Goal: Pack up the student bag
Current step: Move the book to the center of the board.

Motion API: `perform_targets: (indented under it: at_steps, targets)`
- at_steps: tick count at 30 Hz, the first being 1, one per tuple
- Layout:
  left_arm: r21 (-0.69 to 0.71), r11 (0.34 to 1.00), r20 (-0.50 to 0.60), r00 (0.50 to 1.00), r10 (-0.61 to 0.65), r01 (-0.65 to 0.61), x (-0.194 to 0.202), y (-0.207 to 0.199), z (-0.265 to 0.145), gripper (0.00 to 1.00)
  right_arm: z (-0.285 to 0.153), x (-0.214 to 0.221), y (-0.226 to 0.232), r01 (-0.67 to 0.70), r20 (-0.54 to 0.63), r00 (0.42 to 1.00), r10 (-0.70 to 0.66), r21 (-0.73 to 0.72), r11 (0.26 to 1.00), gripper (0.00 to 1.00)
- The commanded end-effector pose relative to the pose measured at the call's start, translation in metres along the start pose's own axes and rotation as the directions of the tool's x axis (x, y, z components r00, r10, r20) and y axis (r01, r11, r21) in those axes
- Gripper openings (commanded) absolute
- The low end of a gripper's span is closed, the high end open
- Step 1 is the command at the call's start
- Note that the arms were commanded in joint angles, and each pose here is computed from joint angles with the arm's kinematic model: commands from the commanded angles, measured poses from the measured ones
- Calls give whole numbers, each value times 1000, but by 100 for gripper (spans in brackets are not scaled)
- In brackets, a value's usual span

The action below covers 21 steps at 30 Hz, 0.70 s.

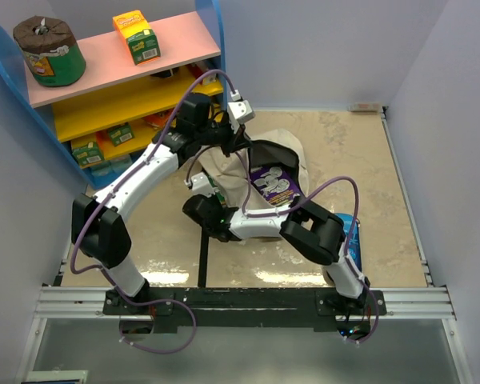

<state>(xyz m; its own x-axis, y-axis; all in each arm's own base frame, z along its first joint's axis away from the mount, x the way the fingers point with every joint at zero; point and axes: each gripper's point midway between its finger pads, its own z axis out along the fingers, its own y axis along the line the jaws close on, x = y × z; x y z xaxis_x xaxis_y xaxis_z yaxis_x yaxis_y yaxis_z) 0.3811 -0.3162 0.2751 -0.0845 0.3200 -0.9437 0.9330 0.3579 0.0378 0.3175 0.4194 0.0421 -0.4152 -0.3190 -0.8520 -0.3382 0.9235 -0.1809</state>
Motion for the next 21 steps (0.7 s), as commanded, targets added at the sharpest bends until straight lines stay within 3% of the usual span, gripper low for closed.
perform_targets:
  at_steps: [1, 11, 16, 21]
  targets:
    - [-38, 997, 77, 995, 68, -65, -26, 4, -17, 0, -19, 66, -19, 48, -166, 985, -47, 3, 999, 0]
    - [-46, 998, 71, 996, 54, -51, -17, 3, -16, 0, -57, 69, -19, 7, -155, 988, -19, -81, 997, 0]
    - [-47, 998, 65, 997, 49, -46, -11, 4, -13, 0, -127, 73, 5, -29, -163, 987, -4, -201, 979, 0]
    - [-46, 998, 62, 997, 41, -38, -9, 4, -12, 0, -191, 110, 5, -95, -265, 964, 30, -237, 967, 0]
